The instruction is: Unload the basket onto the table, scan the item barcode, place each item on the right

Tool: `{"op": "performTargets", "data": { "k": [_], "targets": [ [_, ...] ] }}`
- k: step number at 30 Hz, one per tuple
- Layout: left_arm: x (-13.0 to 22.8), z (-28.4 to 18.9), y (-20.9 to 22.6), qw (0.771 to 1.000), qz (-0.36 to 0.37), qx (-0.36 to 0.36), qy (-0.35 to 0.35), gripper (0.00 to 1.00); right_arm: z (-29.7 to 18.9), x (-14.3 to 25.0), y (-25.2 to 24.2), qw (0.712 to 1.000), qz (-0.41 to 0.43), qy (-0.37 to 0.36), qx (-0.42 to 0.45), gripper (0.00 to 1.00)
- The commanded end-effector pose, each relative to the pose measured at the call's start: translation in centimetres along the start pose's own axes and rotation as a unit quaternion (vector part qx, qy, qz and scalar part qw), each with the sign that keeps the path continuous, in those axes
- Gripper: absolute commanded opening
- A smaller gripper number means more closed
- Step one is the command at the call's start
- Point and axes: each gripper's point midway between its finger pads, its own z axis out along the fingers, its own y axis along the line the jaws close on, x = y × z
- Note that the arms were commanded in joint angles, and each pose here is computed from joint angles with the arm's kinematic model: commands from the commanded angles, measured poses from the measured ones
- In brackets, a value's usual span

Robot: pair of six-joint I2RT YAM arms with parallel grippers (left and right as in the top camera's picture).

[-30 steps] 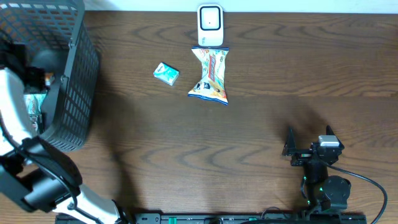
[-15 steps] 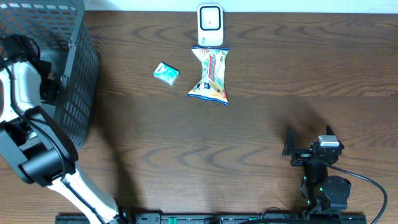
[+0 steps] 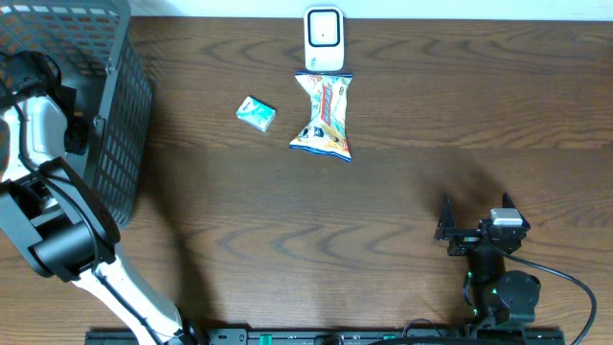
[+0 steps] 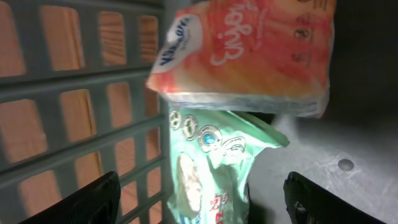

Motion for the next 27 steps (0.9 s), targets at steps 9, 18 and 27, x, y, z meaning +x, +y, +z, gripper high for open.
{"op": "performTargets", "data": {
  "k": [9, 18, 27],
  "targets": [
    [1.0, 4.2, -0.9, 0.999, -0.025, 0.022, 0.018, 0.83, 0.0, 0.0, -0.2, 1.0, 0.006, 0.0, 0.005, 0.99],
    [0.8, 4.7, -2.6, 0.994, -0.055, 0.098, -0.013, 0.67, 0.0, 0.0, -0.2, 1.0, 0.005, 0.0, 0.005, 0.99],
    [2.3, 4.7, -3.7, 0.992, -0.051, 0.115, 0.017, 0.24, 0.0, 0.0, -0.2, 1.0, 0.006, 0.0, 0.005, 0.99]
  ]
}}
